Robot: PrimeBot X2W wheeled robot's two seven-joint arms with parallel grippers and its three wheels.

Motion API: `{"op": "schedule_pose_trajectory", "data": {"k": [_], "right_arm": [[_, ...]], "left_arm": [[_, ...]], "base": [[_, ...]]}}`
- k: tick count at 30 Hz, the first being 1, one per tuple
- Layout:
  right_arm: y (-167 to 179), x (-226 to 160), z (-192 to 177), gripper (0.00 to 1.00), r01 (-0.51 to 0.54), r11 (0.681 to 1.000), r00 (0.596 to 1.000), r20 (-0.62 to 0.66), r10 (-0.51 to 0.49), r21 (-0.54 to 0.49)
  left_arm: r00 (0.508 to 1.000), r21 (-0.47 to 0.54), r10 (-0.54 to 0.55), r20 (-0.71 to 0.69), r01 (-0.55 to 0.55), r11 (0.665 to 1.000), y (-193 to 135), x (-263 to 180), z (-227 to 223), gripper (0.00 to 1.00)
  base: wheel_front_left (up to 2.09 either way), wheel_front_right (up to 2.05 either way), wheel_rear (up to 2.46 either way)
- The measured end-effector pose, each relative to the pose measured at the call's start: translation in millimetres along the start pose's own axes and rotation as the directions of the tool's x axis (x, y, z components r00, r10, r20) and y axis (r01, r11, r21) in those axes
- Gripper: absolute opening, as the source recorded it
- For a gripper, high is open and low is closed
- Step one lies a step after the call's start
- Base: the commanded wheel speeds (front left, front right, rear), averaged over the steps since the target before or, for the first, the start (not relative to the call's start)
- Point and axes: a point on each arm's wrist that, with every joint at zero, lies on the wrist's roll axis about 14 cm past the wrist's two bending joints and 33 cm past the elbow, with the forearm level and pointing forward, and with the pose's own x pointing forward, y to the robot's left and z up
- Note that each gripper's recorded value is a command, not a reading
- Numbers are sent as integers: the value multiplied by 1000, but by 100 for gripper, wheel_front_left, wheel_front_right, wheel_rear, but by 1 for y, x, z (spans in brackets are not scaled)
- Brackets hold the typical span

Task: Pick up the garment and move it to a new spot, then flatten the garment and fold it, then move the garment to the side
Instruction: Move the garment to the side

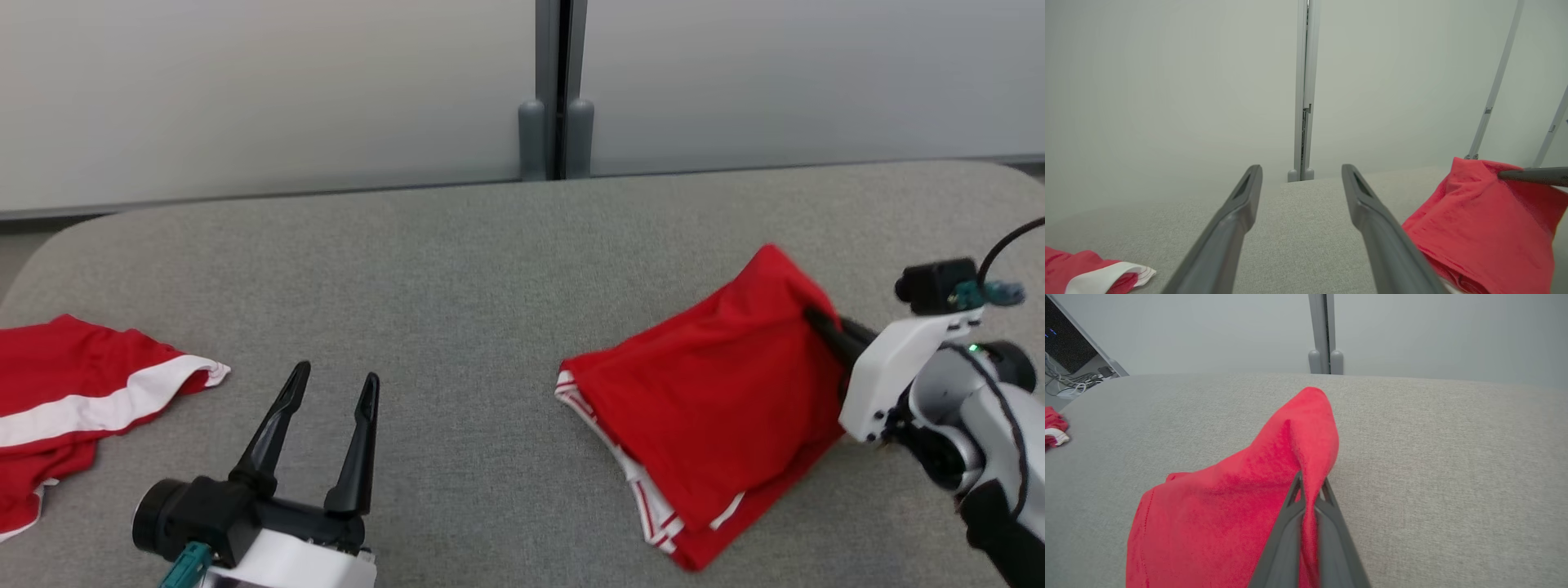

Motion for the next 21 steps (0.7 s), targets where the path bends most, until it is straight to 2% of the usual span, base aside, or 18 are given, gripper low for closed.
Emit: {"op": "schedule_pose_trajectory", "data": {"k": [11,15,16,21], "right_arm": [[-99,22,49,0,182,983,981,77,-181,-11],[-143,24,55,0,271,962,960,78,-269,-16],[-162,25,52,0,313,950,948,66,-312,-14],[-203,25,40,0,406,913,914,33,-405,-31]], "left_arm": [[992,-26,-120,-35,119,993,-17,65,-32,100],[987,-35,-150,-57,148,988,-19,84,-50,100],[984,-40,-162,-70,160,986,-19,91,-60,100],[979,-55,-177,-105,172,984,-17,102,-83,100]], "base": [[0,0,0],[0,0,0],[0,0,0],[0,0,0]]}}
